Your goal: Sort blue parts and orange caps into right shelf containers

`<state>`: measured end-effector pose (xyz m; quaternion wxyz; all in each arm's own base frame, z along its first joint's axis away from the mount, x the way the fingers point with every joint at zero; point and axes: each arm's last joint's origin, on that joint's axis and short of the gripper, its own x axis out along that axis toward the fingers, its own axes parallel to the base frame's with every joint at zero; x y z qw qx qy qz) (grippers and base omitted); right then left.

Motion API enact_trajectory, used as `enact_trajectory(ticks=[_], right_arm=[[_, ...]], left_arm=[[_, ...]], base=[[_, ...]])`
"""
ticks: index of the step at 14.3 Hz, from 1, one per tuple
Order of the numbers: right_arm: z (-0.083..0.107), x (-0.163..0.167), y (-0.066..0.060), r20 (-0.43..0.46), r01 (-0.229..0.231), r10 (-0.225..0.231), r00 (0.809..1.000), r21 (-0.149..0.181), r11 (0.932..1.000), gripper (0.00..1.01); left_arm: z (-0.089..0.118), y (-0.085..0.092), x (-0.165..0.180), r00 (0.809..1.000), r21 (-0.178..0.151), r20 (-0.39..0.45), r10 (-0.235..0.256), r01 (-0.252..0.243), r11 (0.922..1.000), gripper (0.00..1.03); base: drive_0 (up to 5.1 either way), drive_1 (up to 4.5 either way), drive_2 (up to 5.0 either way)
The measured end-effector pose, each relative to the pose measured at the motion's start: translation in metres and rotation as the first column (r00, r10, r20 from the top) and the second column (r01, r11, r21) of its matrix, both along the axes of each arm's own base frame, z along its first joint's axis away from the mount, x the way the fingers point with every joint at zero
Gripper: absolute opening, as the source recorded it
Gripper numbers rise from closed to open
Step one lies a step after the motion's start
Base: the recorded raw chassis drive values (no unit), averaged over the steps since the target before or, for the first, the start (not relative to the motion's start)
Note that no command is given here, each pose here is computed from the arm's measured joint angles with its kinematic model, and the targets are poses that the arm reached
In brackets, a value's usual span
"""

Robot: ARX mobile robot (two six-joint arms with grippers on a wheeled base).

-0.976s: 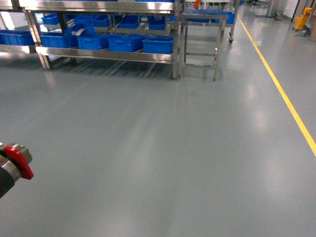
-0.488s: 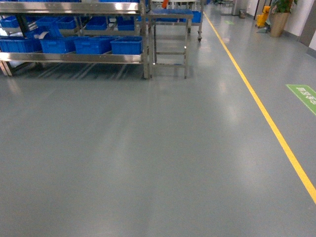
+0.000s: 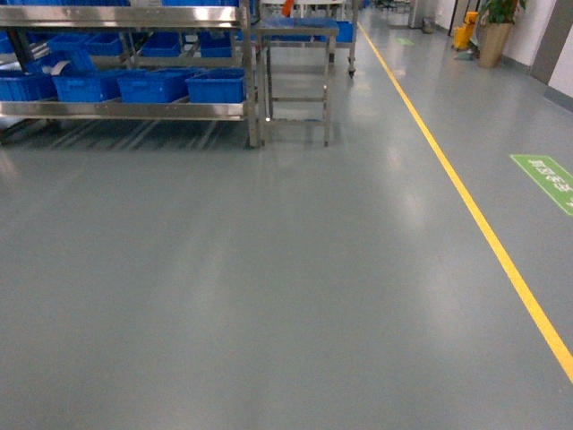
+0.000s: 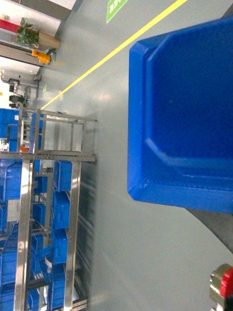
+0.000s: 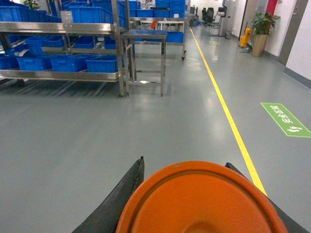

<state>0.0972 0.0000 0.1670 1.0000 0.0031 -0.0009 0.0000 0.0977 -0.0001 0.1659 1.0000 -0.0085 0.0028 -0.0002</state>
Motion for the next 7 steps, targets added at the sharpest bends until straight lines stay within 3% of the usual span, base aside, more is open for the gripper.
enact_trajectory(ticks=[3,7], right_arm=[[0.0,0.0,0.0,0.0,0.0,0.0,1.0,0.0,1.0,0.42],[0.0,0.0,0.0,0.0,0.0,0.0,1.0,0.0,1.0,0.42]], left_arm=[[-0.0001,0.0001,0.0,1.0,0.0,-0.002,0.004,-0.004,1.0,0.41],[-0.0002,-0.0001,0.0,1.0,0.0,-0.002,-0.001,0.001,1.0,0.41]], base=[[-1.0,3.3,-5.3],[0.1,4.43,-4.2]])
